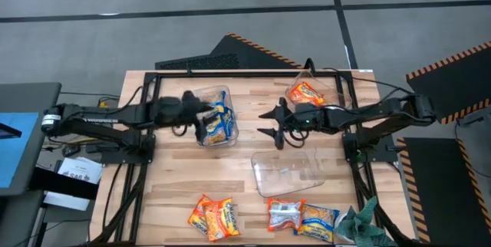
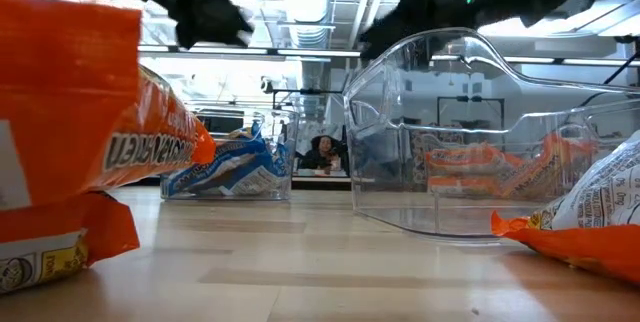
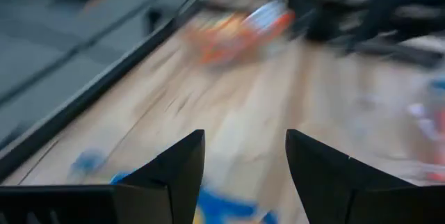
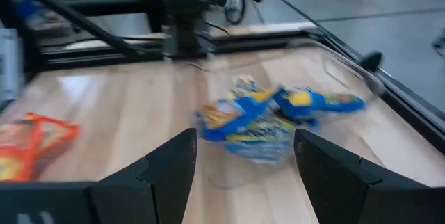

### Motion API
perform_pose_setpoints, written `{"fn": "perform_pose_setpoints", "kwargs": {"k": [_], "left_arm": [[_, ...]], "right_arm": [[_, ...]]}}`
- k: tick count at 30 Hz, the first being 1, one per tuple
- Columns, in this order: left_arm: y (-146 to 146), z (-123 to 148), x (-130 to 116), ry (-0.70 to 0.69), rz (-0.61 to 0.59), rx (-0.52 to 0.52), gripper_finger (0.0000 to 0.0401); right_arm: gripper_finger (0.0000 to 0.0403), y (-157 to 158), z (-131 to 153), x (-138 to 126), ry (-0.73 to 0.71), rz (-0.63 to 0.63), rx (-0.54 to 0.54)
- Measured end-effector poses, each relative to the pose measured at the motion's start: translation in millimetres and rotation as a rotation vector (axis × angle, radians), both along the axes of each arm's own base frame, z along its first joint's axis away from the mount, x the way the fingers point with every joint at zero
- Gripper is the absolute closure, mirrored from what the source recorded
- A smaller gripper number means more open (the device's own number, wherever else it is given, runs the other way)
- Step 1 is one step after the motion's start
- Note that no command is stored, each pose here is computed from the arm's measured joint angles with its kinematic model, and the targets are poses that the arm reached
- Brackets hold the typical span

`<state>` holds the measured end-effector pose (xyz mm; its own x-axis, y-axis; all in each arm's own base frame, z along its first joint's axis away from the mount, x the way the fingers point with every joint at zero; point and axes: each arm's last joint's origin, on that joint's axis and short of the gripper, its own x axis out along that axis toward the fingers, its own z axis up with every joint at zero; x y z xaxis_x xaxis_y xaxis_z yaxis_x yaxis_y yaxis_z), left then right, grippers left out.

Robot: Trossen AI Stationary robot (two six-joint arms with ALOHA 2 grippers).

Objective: Sort Maruchan noodles
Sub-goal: Put the orange noodle pack into the bottom transparent bin

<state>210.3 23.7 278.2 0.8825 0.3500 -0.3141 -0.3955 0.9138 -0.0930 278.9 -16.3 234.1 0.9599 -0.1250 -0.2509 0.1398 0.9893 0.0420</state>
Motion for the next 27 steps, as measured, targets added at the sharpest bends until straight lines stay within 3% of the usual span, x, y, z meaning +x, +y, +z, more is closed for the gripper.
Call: {"fn": "perform_pose_setpoints", "kwargs": {"k": [4,10,19,27], "left_arm": [[-21,-13,0,-0.168,-0.160,0.080,0.0213],[-42,-45,-8,-0.270,-0.272,0.060,0.0214],[-57,-48,-13,-0.324,-0.289,0.020,0.0214],[-62,-46,-15,-0.345,-0.252,0.025,0.0214]], "right_arm": [[0.0138,14,19,-10,-0.008,0.046,0.014],[0.0138,42,32,-22,0.071,0.123,0.152],[0.0138,110,43,-29,0.335,0.270,0.343],[0.0138,181,51,-22,0.476,0.432,0.331]]}}
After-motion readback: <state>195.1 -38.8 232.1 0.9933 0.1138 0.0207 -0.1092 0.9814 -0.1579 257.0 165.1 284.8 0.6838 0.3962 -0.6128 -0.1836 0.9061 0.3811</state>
